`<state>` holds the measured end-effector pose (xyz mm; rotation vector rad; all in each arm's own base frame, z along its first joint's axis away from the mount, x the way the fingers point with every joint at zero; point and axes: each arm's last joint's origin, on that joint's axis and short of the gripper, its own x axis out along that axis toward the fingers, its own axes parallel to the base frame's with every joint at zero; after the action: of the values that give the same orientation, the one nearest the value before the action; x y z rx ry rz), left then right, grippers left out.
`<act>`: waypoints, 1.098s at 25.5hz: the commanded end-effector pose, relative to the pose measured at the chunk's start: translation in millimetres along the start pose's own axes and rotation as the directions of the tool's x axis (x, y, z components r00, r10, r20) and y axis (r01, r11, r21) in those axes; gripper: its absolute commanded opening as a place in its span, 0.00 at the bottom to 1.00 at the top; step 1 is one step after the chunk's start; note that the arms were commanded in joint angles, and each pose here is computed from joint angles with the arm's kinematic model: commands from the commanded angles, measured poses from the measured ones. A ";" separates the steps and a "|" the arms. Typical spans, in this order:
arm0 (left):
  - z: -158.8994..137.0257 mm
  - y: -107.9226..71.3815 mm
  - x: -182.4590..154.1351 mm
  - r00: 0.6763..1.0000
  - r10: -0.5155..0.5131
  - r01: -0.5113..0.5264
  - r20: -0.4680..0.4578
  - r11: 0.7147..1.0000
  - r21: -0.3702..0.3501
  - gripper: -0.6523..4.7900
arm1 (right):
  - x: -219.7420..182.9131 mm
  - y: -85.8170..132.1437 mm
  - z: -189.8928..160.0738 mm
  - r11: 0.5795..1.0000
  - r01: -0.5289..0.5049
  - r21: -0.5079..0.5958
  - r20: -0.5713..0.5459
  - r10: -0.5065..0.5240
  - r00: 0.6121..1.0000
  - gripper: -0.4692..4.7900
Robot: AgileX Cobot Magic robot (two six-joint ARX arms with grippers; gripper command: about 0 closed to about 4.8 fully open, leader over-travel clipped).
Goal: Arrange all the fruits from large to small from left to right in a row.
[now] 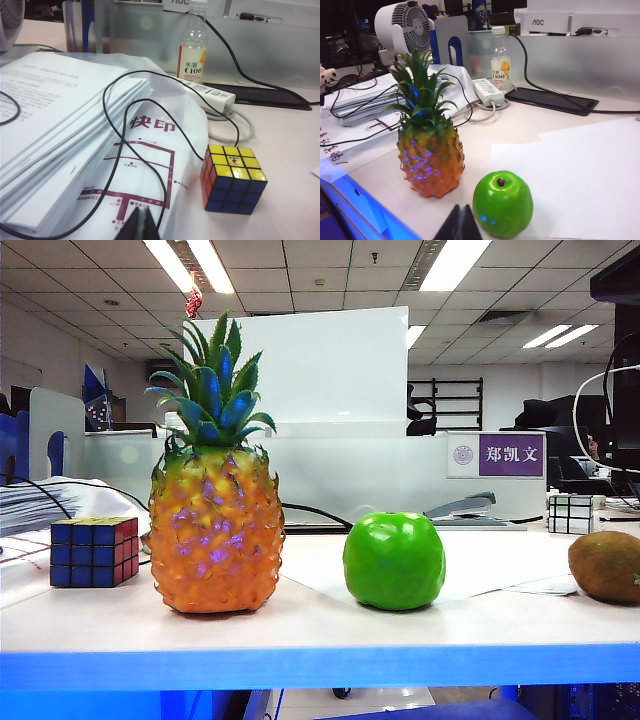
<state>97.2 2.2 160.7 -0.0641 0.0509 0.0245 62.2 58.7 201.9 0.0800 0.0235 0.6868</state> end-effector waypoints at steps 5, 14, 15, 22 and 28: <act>1.6 -0.1 -0.2 1.000 -0.004 0.004 0.014 1.000 0.004 0.11 | -0.3 0.3 2.1 1.000 -0.004 0.003 0.013 0.004 1.000 0.09; 1.6 -0.1 -0.2 1.000 -0.004 0.004 0.014 1.000 0.004 0.11 | 1.9 -10.9 -5.7 0.992 0.120 -0.031 -0.002 -0.120 0.993 0.09; 1.6 -0.1 -0.2 1.000 -0.004 0.004 0.014 1.000 0.004 0.11 | 3.7 -17.0 -11.7 0.983 0.181 -0.030 0.000 -0.181 0.983 0.09; 1.6 -0.1 -0.2 1.000 -0.003 0.003 0.014 1.000 0.004 0.11 | -0.7 -54.7 -23.6 0.917 0.397 -0.028 0.119 -0.392 0.912 0.09; 1.6 -0.1 -0.2 1.000 -0.004 0.004 0.014 1.000 0.004 0.11 | -10.3 -69.1 -23.1 0.834 0.551 -0.022 0.127 -0.545 0.829 0.09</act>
<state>97.2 2.2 160.7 -0.0641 0.0509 0.0249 96.8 0.8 173.3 0.0536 -0.0733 0.0999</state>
